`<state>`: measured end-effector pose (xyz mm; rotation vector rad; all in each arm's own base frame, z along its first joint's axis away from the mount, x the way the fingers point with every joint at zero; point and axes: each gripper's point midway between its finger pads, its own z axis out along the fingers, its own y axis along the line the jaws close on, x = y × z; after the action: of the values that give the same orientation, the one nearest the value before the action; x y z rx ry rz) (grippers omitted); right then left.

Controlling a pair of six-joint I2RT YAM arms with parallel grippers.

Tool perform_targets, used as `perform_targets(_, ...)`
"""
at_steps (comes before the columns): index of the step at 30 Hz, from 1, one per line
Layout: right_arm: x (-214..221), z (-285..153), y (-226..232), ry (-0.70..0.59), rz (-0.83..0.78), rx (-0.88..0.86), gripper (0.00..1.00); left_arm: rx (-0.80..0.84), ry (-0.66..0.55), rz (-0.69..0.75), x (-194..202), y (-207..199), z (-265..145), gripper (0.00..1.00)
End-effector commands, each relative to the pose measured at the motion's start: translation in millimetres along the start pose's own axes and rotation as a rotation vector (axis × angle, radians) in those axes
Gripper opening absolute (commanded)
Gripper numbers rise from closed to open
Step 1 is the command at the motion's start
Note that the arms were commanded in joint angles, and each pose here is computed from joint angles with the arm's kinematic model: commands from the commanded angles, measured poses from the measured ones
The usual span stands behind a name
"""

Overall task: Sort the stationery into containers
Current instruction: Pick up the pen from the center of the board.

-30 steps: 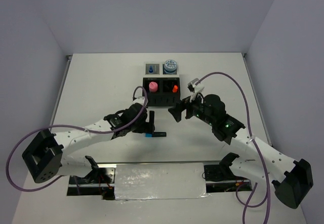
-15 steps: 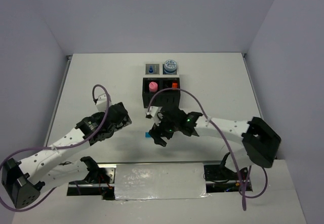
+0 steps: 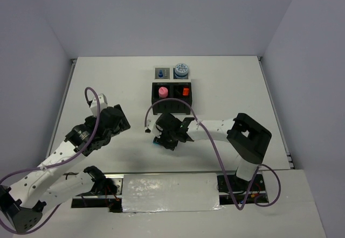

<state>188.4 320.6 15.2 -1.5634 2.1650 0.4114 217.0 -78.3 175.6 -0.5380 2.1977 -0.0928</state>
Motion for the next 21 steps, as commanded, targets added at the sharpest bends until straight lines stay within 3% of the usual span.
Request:
perform_targets(1,-1.1,6.8,11.0,0.02,-0.023,-0.02,0.41,0.019,-0.027,0.015,-14.5,-2.8,-8.5,0.99)
perform_targets(2,-1.2,8.0,12.3,0.022,-0.019,-0.022,0.38,0.02,-0.029,0.012,-15.6,-3.1,-9.0,0.99)
perform_targets(3,-2.2,8.6,16.3,0.018,-0.021,-0.031,0.25,0.03,-0.029,0.01,-16.3,-4.1,-10.5,0.99)
perform_targets(4,-2.6,9.0,17.4,0.01,-0.014,-0.032,0.18,0.046,-0.032,0.003,-17.8,-7.4,-11.4,0.99)
perform_targets(7,-23.4,0.8,10.4,-0.109,0.027,0.022,0.08,0.138,-0.026,0.004,-17.7,-22.8,-15.0,0.99)
perform_targets(9,-42.7,-19.1,5.1,-0.211,0.066,0.07,0.07,0.286,0.013,0.012,-8.9,-44.3,-22.8,0.99)
perform_targets(14,-103.4,-91.8,2.5,-0.569,0.284,0.096,0.08,0.71,-0.025,-0.02,-21.6,-111.4,-62.4,0.99)
perform_targets(17,-130.4,-130.4,3.1,-0.762,0.413,0.101,0.05,0.863,-0.031,-0.062,-26.2,-134.9,-79.6,0.99)
perform_targets(18,-134.1,-137.4,5.0,-0.798,0.433,0.101,0.01,0.889,-0.033,-0.066,-27.6,-139.7,-82.5,0.99)
perform_targets(21,-143.8,-160.1,15.7,-0.908,0.47,0.087,0.0,0.973,-0.039,-0.083,-33.1,-156.5,-91.1,0.96)
